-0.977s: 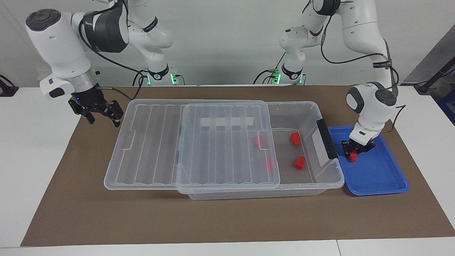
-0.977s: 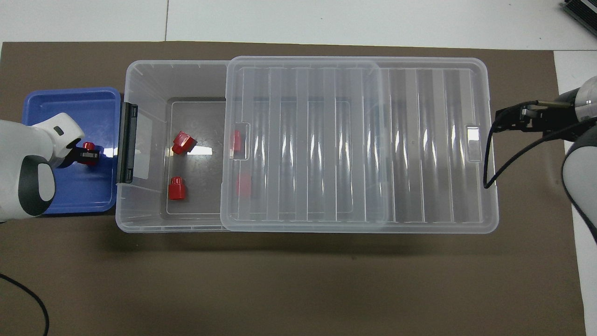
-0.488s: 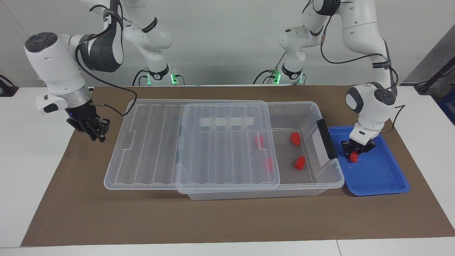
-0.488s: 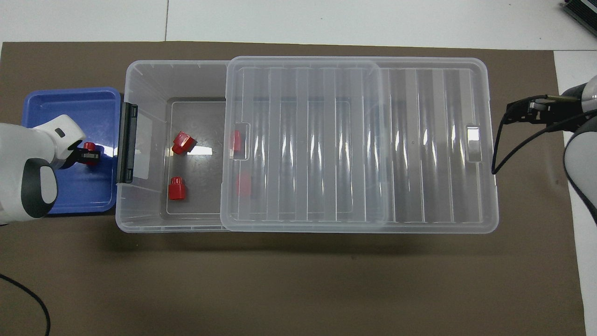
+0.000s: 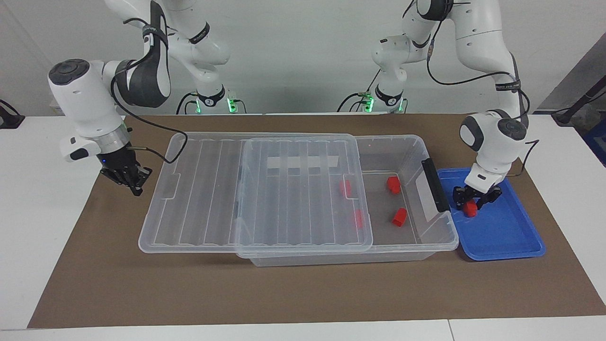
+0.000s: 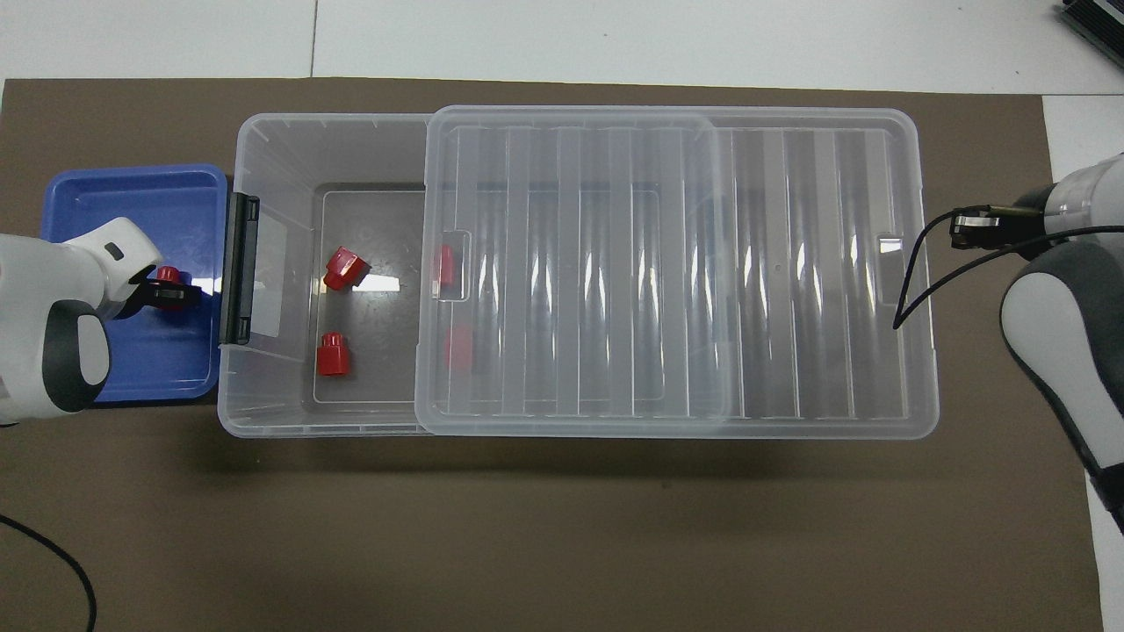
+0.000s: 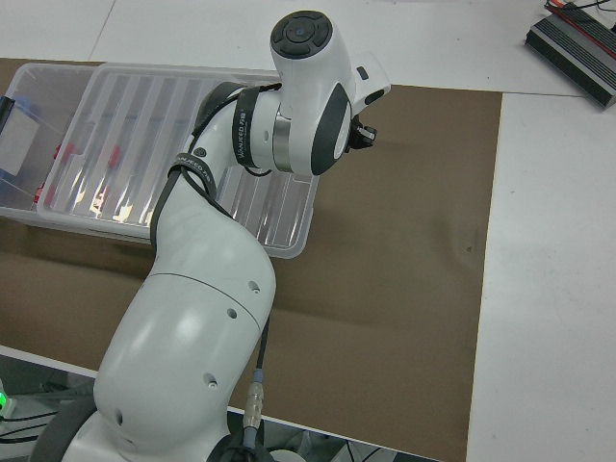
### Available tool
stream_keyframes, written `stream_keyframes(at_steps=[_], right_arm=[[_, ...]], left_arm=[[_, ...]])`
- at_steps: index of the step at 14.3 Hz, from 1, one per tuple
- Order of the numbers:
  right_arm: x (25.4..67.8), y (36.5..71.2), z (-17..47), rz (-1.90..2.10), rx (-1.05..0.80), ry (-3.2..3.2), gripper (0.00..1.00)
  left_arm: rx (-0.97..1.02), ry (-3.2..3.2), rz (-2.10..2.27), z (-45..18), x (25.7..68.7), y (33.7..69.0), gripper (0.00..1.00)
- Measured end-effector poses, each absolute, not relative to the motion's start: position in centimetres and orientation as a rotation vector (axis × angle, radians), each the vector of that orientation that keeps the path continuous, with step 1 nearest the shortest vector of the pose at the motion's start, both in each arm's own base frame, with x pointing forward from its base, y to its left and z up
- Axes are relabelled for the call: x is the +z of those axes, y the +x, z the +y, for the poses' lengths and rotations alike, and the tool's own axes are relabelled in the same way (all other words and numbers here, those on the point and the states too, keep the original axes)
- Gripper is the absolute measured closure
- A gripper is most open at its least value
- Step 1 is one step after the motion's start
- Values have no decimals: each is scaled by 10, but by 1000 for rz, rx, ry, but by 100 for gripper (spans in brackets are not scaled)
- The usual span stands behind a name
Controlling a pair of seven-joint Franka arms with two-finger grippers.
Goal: Place red block in blue tray from box
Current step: 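Lower the red block into the blue tray and open the left gripper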
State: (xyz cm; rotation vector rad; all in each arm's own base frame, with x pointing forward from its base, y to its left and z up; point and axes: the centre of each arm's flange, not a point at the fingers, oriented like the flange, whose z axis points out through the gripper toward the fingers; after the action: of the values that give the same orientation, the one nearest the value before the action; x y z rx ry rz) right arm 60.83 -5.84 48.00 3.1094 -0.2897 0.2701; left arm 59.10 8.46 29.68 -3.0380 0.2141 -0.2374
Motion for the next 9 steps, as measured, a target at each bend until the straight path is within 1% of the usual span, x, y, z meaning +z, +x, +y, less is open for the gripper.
stream_keyframes(at_steps=[3, 5, 6, 7, 9], right_arm=[[474, 611, -55, -281, 266, 3113, 99], [472, 612, -47, -258, 265, 3116, 99], [472, 612, -40, -243, 265, 3119, 99], [472, 613, -34, -226, 266, 3121, 99], [472, 613, -23, -198, 267, 3124, 99]], left_arm=[[-242, -3038, 218, 83, 299, 592, 23], [-224, -3041, 227, 79, 312, 598, 19], [-198, -3045, 228, 77, 328, 603, 14], [-169, -3048, 229, 76, 351, 607, 14], [-119, -3052, 227, 71, 407, 611, 0]])
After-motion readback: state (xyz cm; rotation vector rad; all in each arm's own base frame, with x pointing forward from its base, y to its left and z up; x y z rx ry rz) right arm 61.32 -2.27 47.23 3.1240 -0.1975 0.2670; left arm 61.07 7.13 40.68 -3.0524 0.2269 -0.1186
